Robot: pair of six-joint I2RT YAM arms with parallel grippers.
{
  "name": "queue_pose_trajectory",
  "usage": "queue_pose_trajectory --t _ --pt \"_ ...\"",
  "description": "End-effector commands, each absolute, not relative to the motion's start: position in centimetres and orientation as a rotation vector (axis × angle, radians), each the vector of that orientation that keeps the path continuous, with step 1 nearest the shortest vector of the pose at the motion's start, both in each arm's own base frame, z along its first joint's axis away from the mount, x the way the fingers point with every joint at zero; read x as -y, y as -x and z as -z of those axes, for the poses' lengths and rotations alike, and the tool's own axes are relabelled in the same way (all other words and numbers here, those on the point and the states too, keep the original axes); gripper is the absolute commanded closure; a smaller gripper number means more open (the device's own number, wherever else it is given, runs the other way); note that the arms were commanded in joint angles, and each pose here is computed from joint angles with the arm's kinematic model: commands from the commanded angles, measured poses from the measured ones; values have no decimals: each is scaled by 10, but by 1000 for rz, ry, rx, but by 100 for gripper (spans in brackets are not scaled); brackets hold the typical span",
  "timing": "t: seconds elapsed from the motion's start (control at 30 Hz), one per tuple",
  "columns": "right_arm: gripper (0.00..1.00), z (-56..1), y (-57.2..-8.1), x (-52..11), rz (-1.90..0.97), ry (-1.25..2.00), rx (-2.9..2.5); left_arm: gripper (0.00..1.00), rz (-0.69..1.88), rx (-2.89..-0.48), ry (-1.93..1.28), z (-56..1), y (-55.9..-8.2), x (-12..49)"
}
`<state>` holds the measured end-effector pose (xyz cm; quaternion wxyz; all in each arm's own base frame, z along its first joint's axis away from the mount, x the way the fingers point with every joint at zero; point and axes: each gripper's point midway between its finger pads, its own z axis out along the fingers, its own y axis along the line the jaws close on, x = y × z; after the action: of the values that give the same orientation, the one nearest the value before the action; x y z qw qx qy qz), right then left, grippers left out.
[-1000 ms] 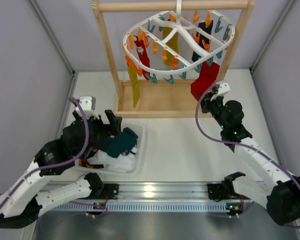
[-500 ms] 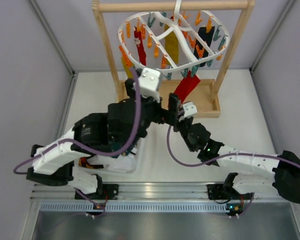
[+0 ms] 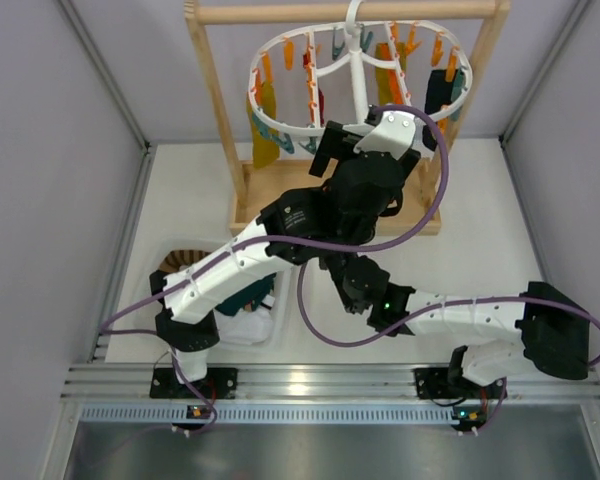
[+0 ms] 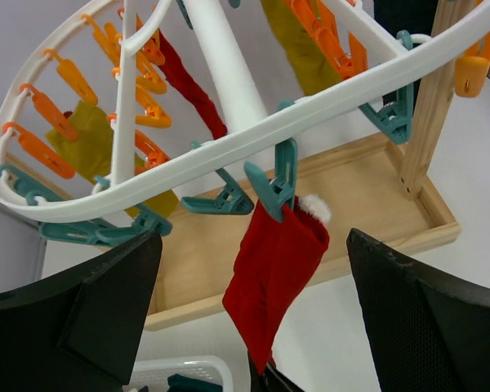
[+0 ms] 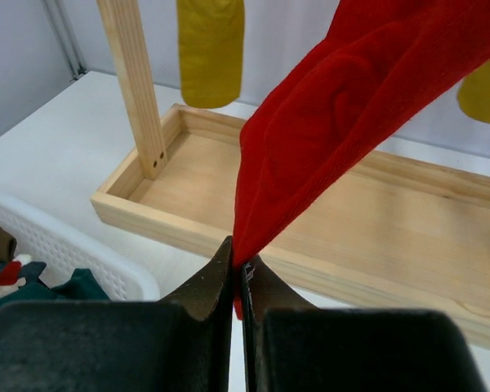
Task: Remove the socks clipped to the hanger
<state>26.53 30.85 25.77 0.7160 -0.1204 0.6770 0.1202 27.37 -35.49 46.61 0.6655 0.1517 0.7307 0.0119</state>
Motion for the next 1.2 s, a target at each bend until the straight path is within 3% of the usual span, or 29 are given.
queue_pose_trajectory --t 0.0,0.37,0.7,1.03,1.17 --pt "100 -280 -261 -323 -283 228 -1460 1 34 -1656 -299 -470 -283 353" --pt "100 -277 -254 -344 -293 283 -1459 4 -11 -1694 -248 -454 -319 337" --pt "100 -276 -249 -368 -296 330 -1451 14 -46 -1715 -248 -439 -334 339" --pt "100 -273 -244 -376 -301 352 -1446 43 -73 -1723 -234 -436 -346 330" --pt "100 -272 -244 -375 -301 352 -1446 62 -69 -1723 -233 -438 -346 327"
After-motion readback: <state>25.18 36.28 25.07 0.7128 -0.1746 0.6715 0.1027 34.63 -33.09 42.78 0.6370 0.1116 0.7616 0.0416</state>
